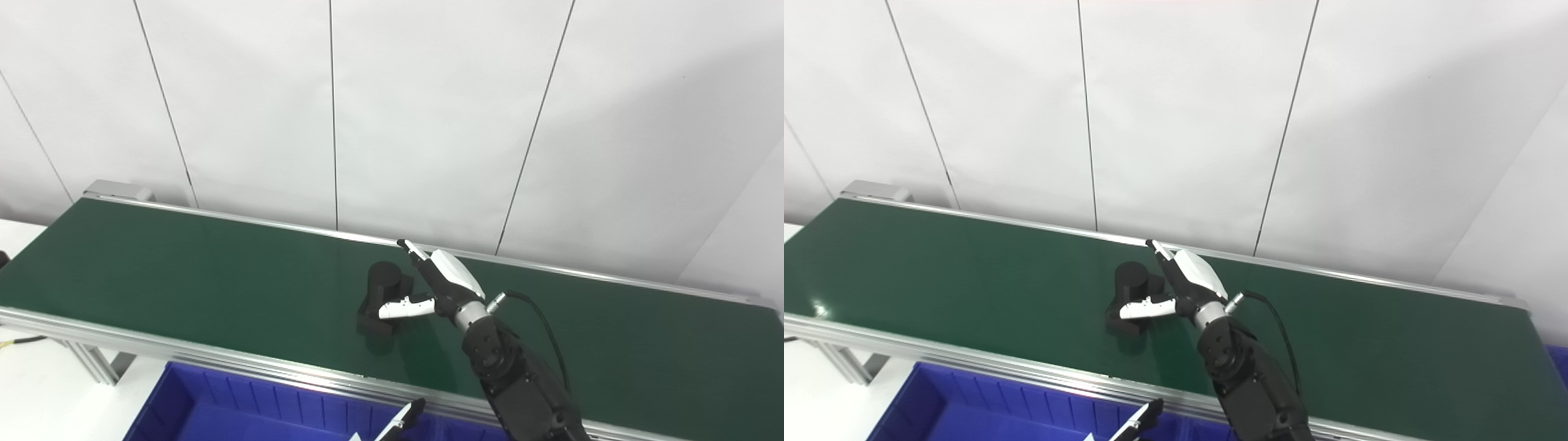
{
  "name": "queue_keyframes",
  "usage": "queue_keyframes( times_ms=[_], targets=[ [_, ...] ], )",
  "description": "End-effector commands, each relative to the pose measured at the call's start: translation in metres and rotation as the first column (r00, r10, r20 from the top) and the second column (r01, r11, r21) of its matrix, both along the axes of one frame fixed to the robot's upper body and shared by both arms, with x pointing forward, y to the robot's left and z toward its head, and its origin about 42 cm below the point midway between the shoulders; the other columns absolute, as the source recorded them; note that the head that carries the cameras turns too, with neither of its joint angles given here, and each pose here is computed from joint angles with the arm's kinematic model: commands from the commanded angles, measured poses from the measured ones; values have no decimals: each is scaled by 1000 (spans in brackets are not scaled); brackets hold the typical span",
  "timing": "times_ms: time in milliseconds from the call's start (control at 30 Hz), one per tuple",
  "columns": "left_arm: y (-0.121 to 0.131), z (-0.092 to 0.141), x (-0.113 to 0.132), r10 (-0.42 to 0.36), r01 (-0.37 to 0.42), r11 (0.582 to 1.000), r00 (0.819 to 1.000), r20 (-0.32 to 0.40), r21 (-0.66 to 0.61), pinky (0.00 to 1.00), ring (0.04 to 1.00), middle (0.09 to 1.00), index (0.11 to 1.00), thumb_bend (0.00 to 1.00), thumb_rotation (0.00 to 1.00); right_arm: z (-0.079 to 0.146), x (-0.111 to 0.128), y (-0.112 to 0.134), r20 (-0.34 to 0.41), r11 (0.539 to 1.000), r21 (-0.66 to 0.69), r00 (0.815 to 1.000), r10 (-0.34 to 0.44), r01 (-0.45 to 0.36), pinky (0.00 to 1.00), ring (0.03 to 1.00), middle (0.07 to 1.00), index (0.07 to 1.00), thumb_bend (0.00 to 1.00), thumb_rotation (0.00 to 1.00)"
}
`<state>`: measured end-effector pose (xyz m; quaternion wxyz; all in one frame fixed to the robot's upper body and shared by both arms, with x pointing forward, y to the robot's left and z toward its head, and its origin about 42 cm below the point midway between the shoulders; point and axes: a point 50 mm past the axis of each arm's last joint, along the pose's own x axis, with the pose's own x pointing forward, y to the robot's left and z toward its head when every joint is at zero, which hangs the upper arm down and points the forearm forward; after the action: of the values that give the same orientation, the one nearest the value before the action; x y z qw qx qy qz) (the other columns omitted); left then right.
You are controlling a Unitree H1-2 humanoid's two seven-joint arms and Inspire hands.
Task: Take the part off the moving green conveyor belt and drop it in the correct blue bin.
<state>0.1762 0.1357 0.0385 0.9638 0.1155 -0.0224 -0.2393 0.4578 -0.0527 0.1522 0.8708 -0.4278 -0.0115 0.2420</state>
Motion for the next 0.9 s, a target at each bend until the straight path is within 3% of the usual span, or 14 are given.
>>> queue_keyframes(
  times_ms=[0, 333, 533, 600, 633, 700, 767, 867],
  targets=[
    [-5, 11, 1, 4, -4, 1000, 999, 42, -17, 866, 959, 989, 984, 929, 800, 29, 9, 18, 100, 999, 15, 994, 31, -33, 900, 929, 977, 991, 1000, 538],
    [-9, 14, -3, 1, -1, 1000, 998, 60, -13, 848, 949, 985, 987, 918, 808, 7, 13, 25, 93, 999, -41, 996, 8, -4, 912, 922, 962, 976, 990, 497],
    [-10, 16, -3, -1, 1, 1000, 998, 68, -9, 857, 949, 983, 989, 911, 801, -7, 11, 26, 73, 999, 26, 997, -36, 34, 755, 814, 885, 885, 829, 284],
    [-10, 16, -3, 2, -2, 1000, 998, 67, -10, 860, 951, 985, 987, 919, 806, -11, 10, 25, 78, 997, 65, 996, -52, 47, 546, 603, 609, 743, 621, 59],
    [-10, 16, -3, 4, -3, 1000, 998, 65, -10, 860, 951, 985, 987, 919, 806, -13, 9, 25, 89, 995, 80, 994, -59, 52, 535, 590, 586, 733, 606, 47],
    [-10, 16, -2, 4, -3, 1000, 998, 62, -10, 870, 960, 990, 991, 923, 807, -17, 8, 24, 117, 992, 113, 990, -76, 63, 371, 430, 504, 543, 537, 9],
    [-10, 16, -1, 4, -3, 1000, 998, 62, -12, 871, 962, 992, 992, 923, 807, -19, 7, 24, 130, 988, 132, 987, -95, 77, 311, 366, 486, 505, 523, 2],
    [-10, 16, 0, 4, -3, 1000, 998, 58, -17, 874, 962, 992, 992, 922, 802, -21, 6, 24, 134, 983, 157, 984, -120, 98, 302, 367, 436, 528, 512, 0]
  ],
)
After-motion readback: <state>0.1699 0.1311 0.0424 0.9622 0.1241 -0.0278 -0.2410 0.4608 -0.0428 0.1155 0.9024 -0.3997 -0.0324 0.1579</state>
